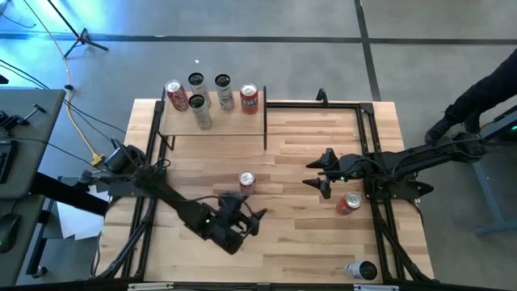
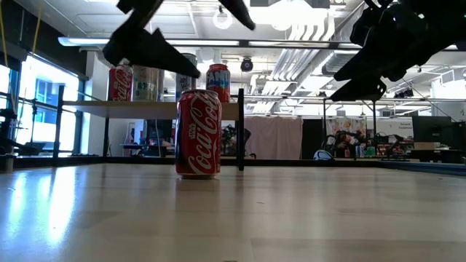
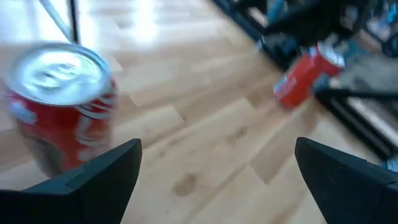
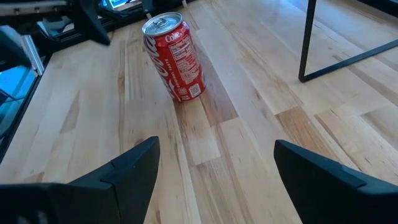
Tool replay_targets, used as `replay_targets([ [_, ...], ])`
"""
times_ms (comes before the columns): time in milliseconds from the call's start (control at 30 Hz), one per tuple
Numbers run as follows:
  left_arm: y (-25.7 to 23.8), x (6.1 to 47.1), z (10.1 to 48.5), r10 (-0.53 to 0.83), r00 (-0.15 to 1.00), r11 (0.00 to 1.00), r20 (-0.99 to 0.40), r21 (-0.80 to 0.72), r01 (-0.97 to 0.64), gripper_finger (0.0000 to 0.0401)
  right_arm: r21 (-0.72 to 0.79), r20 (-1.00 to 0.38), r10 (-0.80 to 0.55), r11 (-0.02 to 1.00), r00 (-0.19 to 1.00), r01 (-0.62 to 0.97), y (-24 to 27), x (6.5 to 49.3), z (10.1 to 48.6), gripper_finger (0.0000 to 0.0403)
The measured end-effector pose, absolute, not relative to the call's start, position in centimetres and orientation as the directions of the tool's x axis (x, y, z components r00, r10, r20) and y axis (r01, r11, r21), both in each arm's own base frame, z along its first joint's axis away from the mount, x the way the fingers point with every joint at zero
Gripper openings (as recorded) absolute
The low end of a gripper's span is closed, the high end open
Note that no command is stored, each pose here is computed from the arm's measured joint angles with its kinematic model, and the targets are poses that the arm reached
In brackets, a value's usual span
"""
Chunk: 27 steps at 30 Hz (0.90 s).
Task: Place canned beverage on shelf
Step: Put the red soda can on the shelf aligned with the other red soda can
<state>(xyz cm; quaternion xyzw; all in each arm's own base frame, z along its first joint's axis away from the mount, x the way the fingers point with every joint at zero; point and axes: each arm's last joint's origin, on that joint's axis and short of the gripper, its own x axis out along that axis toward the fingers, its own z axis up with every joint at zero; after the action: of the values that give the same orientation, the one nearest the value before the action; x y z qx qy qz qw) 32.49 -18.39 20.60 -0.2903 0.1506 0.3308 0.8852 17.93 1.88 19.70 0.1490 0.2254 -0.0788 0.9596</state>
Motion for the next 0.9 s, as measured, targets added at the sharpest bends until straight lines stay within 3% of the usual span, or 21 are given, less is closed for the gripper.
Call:
replay_targets([
  [367, -17.6, 30.9, 17.0, 0.628, 0.576, 0.462, -0.523, -0.345, -0.817, 0.0399, 0.249, -0.459, -0.084, 0.943, 0.884, 0.219, 1.9, 17.9, 19.7, 0.0303],
  [667, -17.4, 31.9, 11.9, 0.679, 0.509, 0.443, -0.529, -0.257, -0.859, 0.0399, 0.247, -0.465, -0.085, 0.943, 0.881, 0.221, 1.9, 17.9, 19.6, 0.0303],
  [900, -18.0, 31.6, 11.4, 0.711, 0.532, 0.482, -0.459, -0.233, -0.845, 0.0399, 0.246, -0.466, -0.085, 0.943, 0.881, 0.222, 1.9, 17.9, 19.6, 0.0303],
])
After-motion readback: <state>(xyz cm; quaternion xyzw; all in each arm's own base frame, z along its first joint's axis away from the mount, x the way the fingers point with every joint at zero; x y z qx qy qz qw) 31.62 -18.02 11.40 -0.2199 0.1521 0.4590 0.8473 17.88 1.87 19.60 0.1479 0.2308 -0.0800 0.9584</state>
